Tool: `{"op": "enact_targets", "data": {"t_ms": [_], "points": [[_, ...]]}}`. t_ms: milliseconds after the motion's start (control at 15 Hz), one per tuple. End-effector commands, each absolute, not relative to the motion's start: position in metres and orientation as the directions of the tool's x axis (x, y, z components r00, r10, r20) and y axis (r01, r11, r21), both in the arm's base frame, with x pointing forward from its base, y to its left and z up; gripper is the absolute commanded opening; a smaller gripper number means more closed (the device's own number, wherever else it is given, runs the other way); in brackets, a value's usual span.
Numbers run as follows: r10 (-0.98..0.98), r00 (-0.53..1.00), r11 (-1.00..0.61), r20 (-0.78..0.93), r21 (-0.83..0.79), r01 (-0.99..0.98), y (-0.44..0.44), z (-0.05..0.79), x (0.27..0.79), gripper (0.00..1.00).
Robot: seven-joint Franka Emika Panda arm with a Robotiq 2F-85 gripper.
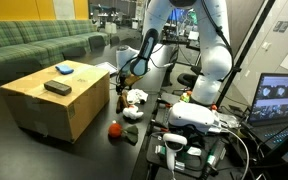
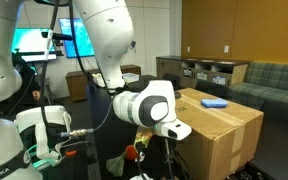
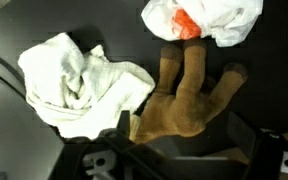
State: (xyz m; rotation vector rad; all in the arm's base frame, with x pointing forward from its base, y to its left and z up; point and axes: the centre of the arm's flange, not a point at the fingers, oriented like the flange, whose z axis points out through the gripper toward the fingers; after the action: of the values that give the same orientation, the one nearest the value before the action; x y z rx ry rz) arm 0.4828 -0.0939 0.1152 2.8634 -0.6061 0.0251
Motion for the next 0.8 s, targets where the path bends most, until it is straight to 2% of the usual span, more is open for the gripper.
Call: {"op": "enact_targets", "data": {"t_ms": [0,400,733], "points": [[-0.289,0.957,-0.95,-0.026,0.134,-0.283,-0.099,0.1,0.489,1.0],[-0.178,0.978,-0.984,-0.112,0.044,-0.174,-0.103,0.074,0.495,1.0],[-0.094,0.989,-0.996,-0.118,0.017,-0.093,-0.097,0.057,0.501,1.0]]}}
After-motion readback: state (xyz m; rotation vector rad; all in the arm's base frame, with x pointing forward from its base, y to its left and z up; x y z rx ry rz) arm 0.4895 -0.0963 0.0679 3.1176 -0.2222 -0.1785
